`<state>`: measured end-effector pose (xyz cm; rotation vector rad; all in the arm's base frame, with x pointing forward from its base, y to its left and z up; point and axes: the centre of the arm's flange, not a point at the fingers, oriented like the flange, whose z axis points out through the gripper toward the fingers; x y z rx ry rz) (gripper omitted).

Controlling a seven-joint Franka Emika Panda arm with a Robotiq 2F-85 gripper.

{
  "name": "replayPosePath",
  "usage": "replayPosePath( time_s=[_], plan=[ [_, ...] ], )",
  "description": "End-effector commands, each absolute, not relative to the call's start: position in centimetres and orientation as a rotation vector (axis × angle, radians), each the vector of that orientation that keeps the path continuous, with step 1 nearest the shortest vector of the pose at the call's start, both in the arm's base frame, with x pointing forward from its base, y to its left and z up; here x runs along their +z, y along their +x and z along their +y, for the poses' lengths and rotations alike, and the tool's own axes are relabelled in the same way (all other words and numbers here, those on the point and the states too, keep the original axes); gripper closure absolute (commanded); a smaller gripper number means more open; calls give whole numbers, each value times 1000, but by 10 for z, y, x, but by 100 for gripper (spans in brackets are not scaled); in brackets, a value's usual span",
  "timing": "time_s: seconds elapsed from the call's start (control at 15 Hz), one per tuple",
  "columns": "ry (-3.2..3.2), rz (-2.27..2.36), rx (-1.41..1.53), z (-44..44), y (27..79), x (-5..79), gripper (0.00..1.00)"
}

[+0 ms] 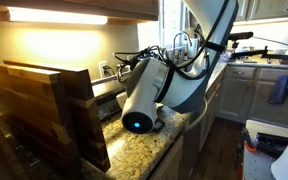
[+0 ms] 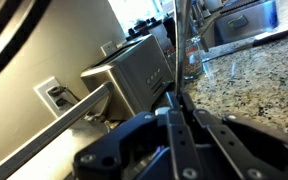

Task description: Take the spoon and use it to scoop the contents from the right silver bowl and into the left silver bowl then put the spoon next to the right silver bowl

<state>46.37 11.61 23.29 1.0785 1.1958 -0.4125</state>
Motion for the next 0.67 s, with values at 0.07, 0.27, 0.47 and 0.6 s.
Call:
replayPosePath(
  time_s=[0.07,0.27,0.47,0.6],
  plan=[
    [1177,1225,-343,99,460,260,98],
    [1232,1247,-308,94,463,267,98],
    [1282,1272,-278,91,466,273,98],
    [1336,1306,-252,89,468,275,98]
  ],
)
